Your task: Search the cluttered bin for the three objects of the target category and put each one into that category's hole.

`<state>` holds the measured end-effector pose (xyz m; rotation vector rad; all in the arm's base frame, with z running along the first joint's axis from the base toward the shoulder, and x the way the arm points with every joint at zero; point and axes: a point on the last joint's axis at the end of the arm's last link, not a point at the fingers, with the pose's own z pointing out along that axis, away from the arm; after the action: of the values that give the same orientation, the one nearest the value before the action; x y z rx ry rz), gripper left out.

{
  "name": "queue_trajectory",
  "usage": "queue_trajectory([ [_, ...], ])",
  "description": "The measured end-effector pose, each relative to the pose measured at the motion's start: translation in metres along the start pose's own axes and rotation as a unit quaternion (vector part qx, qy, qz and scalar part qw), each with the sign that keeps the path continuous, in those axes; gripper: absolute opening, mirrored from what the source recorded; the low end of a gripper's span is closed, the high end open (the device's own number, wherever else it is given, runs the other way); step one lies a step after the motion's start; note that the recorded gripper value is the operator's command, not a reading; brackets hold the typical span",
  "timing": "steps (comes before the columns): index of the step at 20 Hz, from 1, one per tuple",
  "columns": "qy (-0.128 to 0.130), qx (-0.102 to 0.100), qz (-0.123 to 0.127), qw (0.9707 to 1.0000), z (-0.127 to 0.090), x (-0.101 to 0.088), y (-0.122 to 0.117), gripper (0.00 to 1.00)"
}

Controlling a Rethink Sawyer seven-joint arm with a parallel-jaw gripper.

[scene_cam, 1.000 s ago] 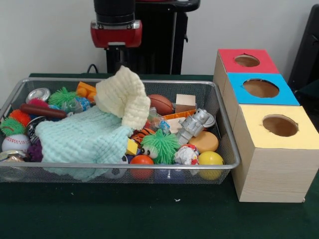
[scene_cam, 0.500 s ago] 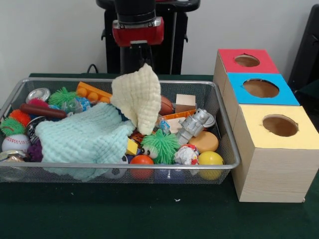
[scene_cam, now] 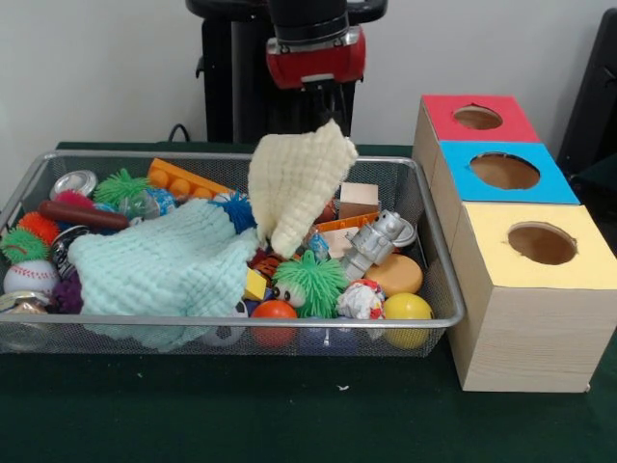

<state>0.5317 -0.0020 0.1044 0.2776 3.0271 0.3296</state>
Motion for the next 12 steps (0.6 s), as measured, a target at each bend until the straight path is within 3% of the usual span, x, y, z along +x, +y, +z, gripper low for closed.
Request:
queue_trajectory([
  [12, 0.008, -0.010, 0.009, 0.9999, -0.009, 0.022, 0.064, 0.00],
])
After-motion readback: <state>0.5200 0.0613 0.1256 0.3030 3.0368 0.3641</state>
